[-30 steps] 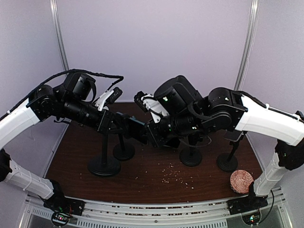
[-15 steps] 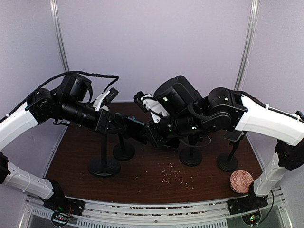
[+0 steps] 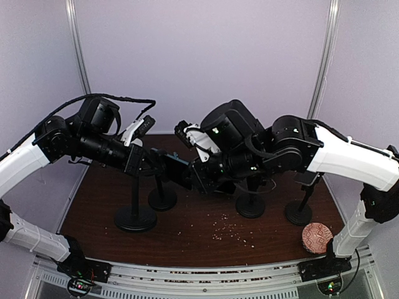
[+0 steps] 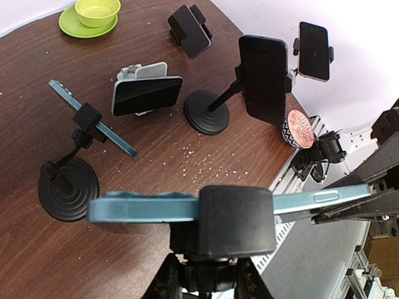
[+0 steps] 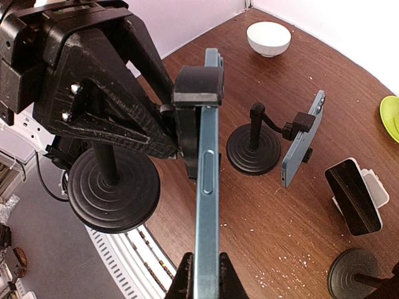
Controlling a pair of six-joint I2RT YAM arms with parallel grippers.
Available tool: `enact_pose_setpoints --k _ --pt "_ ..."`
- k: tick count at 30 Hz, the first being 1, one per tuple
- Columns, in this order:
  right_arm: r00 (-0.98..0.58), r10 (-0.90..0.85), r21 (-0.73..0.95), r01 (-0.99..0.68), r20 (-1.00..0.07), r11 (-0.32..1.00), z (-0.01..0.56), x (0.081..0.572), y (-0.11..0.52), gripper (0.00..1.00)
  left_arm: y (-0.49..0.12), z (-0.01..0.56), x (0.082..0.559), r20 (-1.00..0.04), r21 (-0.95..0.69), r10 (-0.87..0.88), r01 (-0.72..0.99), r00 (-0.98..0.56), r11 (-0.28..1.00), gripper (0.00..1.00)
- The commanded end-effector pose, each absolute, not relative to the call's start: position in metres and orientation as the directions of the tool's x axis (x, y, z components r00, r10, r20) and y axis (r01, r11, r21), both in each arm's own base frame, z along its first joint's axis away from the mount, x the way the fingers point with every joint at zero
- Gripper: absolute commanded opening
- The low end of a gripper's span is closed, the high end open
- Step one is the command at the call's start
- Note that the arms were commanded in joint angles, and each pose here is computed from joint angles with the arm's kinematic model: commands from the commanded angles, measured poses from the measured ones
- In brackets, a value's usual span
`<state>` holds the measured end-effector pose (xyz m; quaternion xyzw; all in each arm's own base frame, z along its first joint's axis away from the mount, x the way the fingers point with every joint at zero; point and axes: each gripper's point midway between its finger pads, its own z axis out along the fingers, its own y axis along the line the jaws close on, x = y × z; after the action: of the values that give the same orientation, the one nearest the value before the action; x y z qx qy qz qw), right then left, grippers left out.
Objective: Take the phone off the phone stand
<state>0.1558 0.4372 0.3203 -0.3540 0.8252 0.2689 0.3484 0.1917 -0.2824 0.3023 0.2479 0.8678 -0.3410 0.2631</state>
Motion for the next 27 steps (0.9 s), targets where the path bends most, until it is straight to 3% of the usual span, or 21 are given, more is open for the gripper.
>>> enact_pose_setpoints --k 1,27 --pt "-0.484 -0.333 0.297 -0.826 -0.809 0.480 0.364 0.125 0.450 0.00 -0.253 0.297 0.226 -0.669 -0.356 0.180 0.523 -0.721 0.774 0.00" --pt "-0.477 -0.335 0.278 -0.822 -0.813 0.496 0.360 0.127 0.439 0.00 -0.238 0.297 0.239 -0.678 -0.276 0.174 0.467 -0.714 0.840 0.00"
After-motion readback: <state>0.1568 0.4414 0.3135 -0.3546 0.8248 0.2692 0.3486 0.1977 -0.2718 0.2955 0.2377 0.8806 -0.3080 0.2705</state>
